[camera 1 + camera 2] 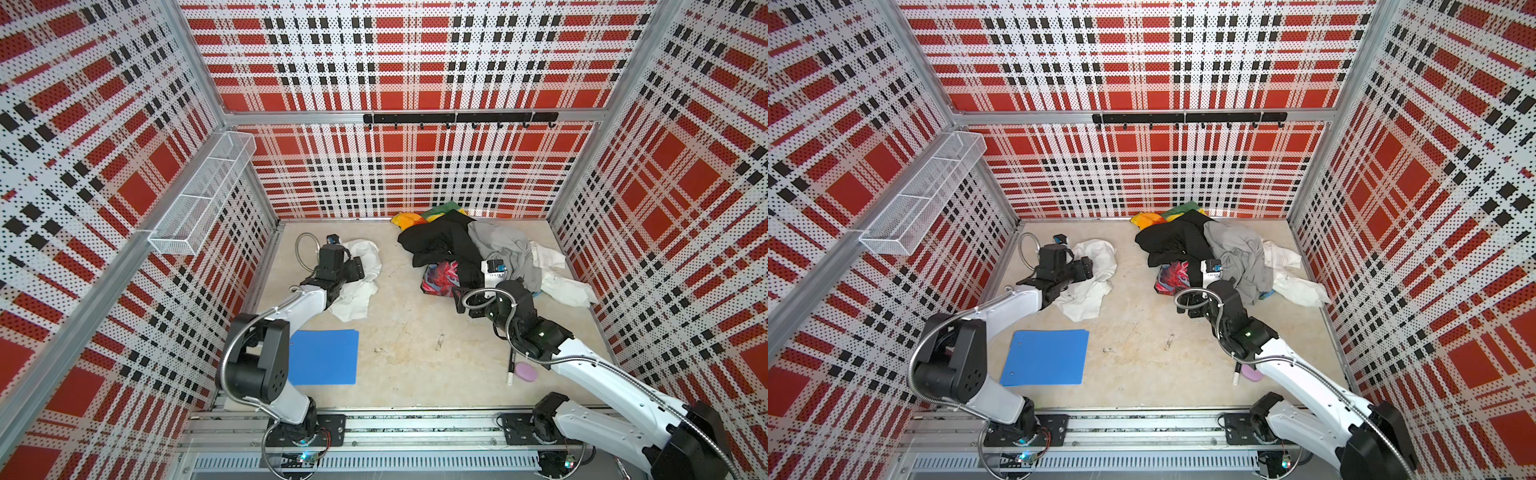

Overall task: Pick out a specific cloth from the pile
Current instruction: 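Open the left gripper, releasing the white cloth beside the pile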

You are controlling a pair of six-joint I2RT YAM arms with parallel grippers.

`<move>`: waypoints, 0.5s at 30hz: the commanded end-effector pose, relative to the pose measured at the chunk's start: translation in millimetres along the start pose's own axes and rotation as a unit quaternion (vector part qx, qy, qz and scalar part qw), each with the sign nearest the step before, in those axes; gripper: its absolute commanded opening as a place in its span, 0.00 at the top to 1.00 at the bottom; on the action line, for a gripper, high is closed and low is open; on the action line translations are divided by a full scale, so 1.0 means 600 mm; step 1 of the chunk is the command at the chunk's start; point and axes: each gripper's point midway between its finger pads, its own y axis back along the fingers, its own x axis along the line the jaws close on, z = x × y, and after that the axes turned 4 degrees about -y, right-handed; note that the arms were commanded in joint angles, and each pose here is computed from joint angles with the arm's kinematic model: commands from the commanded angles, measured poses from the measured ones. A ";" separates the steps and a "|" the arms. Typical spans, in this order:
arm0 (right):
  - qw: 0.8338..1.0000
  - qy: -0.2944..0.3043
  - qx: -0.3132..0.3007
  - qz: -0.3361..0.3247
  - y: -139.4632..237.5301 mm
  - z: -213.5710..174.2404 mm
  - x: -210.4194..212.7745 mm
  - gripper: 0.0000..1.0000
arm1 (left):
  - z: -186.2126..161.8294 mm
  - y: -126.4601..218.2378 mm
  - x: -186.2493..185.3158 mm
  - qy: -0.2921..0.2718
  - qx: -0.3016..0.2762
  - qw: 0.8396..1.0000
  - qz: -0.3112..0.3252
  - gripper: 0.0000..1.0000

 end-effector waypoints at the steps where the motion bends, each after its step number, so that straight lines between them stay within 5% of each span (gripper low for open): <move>1: 1.000 -0.003 -0.026 0.011 0.013 0.023 0.009 0.00 | -0.041 -0.026 0.006 -0.029 0.056 0.997 0.045 0.23; 15: 1.000 -0.001 -0.022 0.004 0.014 0.013 0.001 0.00 | -0.077 -0.117 0.047 -0.002 0.131 0.988 0.076 0.27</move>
